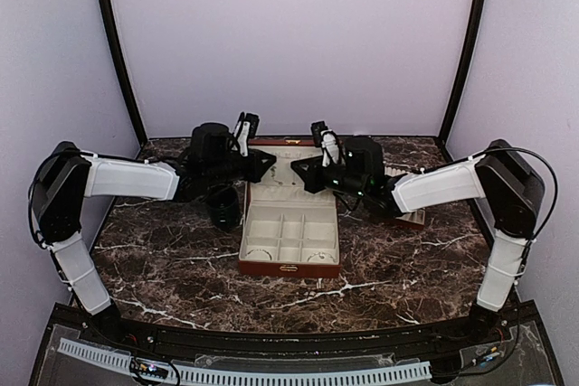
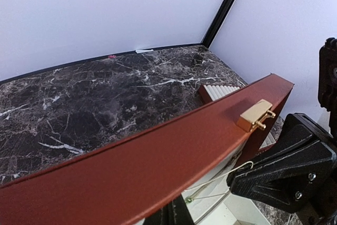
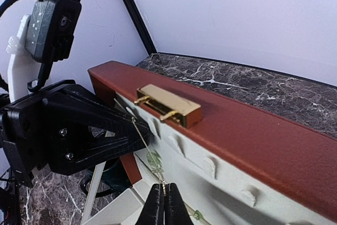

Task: Organize the mixed jewelry
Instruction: Hang the necklace on the necklace hanger.

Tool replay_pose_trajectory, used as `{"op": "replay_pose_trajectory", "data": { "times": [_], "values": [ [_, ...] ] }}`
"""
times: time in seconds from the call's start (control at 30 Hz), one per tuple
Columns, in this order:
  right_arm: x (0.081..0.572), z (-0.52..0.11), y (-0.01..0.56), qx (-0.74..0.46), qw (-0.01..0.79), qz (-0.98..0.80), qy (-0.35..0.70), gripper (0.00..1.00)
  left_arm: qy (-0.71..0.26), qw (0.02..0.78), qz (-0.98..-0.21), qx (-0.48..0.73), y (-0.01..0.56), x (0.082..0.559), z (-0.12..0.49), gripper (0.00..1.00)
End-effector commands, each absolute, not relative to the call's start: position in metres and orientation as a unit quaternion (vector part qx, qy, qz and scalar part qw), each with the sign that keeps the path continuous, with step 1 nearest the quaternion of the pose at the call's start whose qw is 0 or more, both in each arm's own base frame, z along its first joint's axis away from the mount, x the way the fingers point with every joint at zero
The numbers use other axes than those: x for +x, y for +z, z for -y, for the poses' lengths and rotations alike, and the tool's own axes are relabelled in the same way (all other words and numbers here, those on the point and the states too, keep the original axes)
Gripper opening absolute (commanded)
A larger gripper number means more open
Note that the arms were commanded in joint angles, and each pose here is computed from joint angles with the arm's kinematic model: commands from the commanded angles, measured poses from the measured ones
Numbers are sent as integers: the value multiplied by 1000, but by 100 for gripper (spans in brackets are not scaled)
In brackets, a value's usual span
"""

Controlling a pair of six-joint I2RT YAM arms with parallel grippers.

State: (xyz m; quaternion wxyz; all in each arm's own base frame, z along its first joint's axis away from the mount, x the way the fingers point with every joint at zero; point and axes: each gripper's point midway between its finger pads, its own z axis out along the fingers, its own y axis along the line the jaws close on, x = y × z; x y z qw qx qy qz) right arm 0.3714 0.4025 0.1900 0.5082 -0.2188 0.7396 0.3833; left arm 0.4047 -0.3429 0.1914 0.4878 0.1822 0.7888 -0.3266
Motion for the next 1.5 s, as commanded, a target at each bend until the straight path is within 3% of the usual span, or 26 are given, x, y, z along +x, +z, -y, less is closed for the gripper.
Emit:
{"op": "replay_pose_trajectory", "data": {
  "times": [0.0, 1.17, 1.47],
  "values": [
    [378, -395, 221, -182, 533, -726, 395, 0, -343, 497, -779, 171, 213, 408, 346, 0],
    [409, -400, 202, -142, 501, -778, 351, 0, -336, 480, -794, 164, 201, 416, 366, 0],
    [406, -398, 215, -146, 516, -763, 360, 0, -336, 527, -764, 164, 223, 409, 369, 0]
  ]
}}
